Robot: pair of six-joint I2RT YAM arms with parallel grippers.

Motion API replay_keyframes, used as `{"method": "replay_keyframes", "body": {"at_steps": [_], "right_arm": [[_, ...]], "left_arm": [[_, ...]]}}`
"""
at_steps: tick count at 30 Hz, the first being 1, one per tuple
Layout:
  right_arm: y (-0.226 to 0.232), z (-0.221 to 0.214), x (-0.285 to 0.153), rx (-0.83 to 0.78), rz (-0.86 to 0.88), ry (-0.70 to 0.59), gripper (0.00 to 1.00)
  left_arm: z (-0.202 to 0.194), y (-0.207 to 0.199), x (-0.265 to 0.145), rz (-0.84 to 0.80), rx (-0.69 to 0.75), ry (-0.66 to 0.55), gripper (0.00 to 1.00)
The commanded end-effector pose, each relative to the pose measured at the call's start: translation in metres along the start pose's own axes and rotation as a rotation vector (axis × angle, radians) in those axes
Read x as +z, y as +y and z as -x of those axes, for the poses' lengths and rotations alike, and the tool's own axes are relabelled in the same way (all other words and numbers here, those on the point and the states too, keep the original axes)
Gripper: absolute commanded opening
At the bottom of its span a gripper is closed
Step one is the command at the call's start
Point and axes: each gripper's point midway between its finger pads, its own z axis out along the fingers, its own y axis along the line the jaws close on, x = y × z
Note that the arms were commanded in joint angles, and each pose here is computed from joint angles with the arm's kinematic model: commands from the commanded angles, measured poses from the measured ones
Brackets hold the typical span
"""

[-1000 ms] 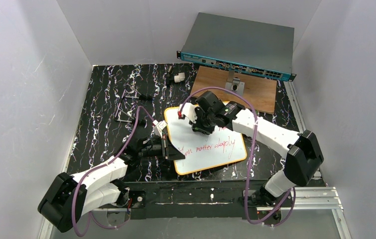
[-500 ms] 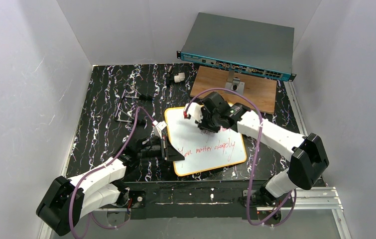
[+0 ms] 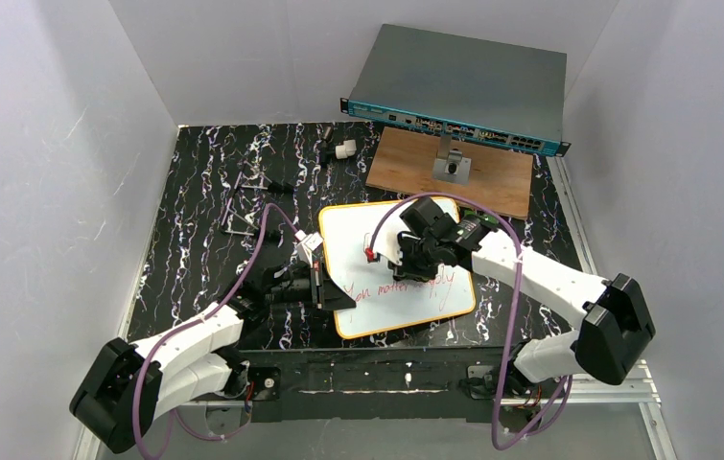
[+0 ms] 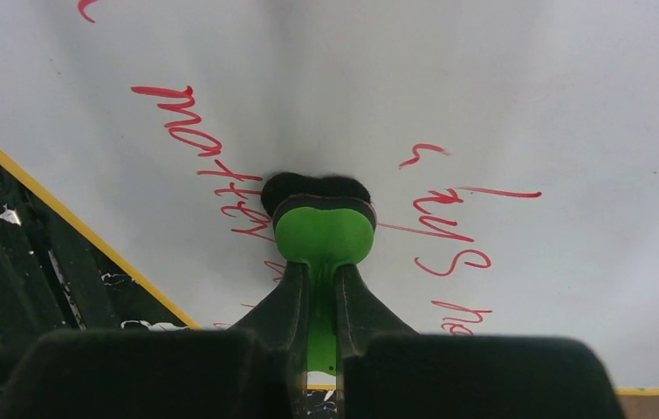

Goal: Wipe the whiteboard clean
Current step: Erase the whiteboard at the center of the board.

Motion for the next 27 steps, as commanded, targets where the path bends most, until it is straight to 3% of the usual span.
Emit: {"method": "replay_keyframes", "body": {"at_steps": [1,4,10,19,23,27], "right_arm": [[-0.032,0.004,0.001,0.035,-0.127,0.019,0.01],[-0.058,0.019,-0.002,0.090,-0.208,0.021,0.01],[-0.051,0.051,0.004,0.092,-0.121,-0.022,0.01],[-0.016,0.021,0.016,0.035,-0.038,0.014,0.01],[0.023,0.019,0.011,-0.029,0.125,-0.033,0.01],[0.011,0.029,0.014,-0.017,0.079,-0.019,0.01]], "left_arm": [[0.018,-0.037,0.000,-0.136,0.196,-0.040,0.00],[0.018,-0.037,0.000,-0.135,0.196,-0.039,0.00],[0.017,-0.036,-0.001,-0.136,0.195,-0.044,0.00],[0.016,-0.036,-0.002,-0.134,0.208,-0.046,0.00],[0.015,-0.035,-0.002,-0.135,0.210,-0.043,0.00],[0.014,-0.033,-0.001,-0.132,0.209,-0.036,0.00]]}}
